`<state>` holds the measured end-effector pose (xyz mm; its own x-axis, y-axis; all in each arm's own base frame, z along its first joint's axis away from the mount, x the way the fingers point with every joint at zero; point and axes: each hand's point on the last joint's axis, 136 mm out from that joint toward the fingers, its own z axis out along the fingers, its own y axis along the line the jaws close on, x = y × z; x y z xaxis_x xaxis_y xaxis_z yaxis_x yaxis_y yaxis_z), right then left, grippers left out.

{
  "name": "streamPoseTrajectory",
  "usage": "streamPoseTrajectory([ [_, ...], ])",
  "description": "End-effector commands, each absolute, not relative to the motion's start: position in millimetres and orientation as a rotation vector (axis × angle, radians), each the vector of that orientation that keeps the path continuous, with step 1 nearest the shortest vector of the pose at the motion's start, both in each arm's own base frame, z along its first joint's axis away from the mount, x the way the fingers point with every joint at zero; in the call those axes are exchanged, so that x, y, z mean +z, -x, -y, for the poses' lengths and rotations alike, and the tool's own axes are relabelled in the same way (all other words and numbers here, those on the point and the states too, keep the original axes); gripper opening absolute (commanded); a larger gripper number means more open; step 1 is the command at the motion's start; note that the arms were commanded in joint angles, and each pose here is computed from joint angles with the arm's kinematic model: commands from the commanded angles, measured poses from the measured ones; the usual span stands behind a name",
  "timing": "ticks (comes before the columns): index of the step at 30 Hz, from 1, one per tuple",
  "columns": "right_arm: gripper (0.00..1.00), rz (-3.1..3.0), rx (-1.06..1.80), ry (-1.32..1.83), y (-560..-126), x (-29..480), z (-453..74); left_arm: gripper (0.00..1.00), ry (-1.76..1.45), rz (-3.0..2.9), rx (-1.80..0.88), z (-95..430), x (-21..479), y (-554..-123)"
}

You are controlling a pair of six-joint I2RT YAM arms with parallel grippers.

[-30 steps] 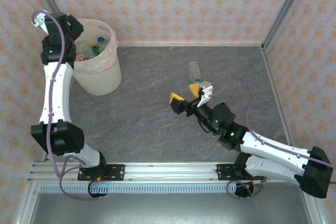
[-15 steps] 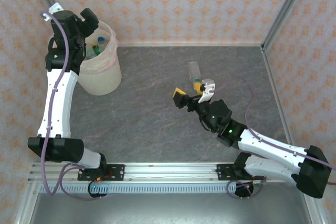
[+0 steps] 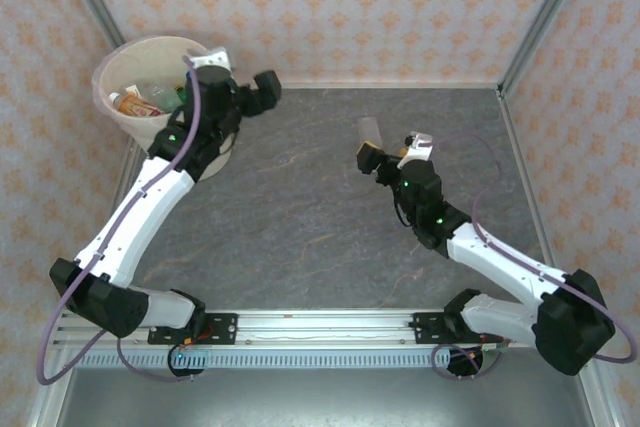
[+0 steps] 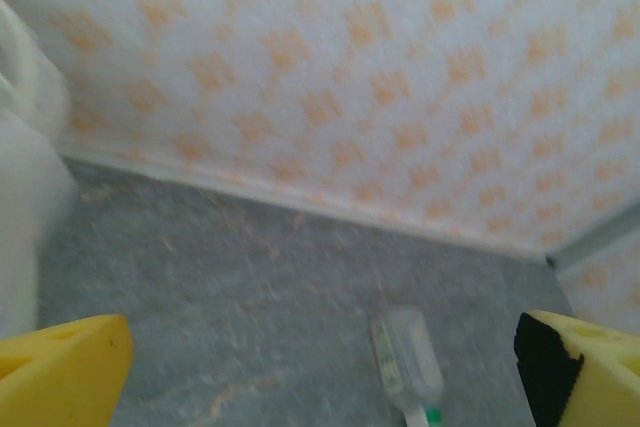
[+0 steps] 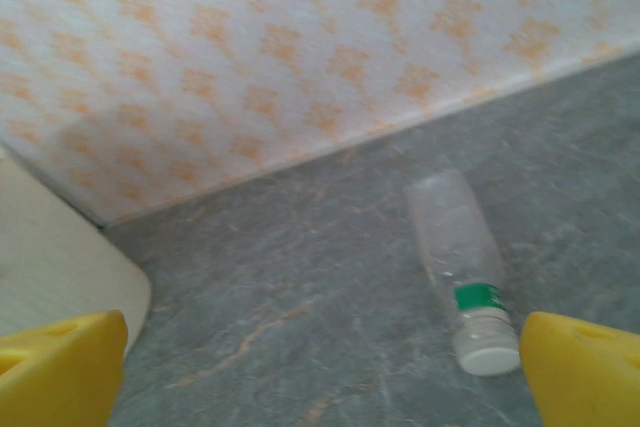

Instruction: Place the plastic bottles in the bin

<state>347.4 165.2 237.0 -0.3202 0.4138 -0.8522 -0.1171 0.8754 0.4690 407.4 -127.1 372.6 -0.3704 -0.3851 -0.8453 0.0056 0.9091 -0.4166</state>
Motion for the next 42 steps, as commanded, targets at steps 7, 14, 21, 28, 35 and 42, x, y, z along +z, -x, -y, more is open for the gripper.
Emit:
streamPoseTrajectory([
  [7,0.9,-2.095,0.64,-0.28,-392.2,173.6,-158.4,0.99,0.158,-1.909,-0.546,172.1,339.0,-363.4],
  [14,0.81,-2.258,0.557,-0.305,-425.5,124.1,-153.4,0.99,0.167,-1.941,-0.626,179.6,304.7,-343.7],
  [21,0.73,-2.368,0.537,-0.327,-451.8,84.8,-154.6,0.99,0.18,-1.937,-0.622,171.6,296.3,-332.5],
  [28,0.69,-2.453,0.544,-0.306,-461.6,57.5,-164.3,0.99,0.19,-1.932,-0.611,167.1,295.2,-329.9],
  [35,0.62,-2.499,0.544,-0.279,-461.0,39.2,-168.5,0.99,0.187,-1.94,-0.621,170.8,294.8,-332.4],
  [42,0.49,-2.498,0.521,-0.271,-459.9,35.4,-165.8,0.99,0.223,-1.94,-0.622,168.4,295.3,-334.0],
])
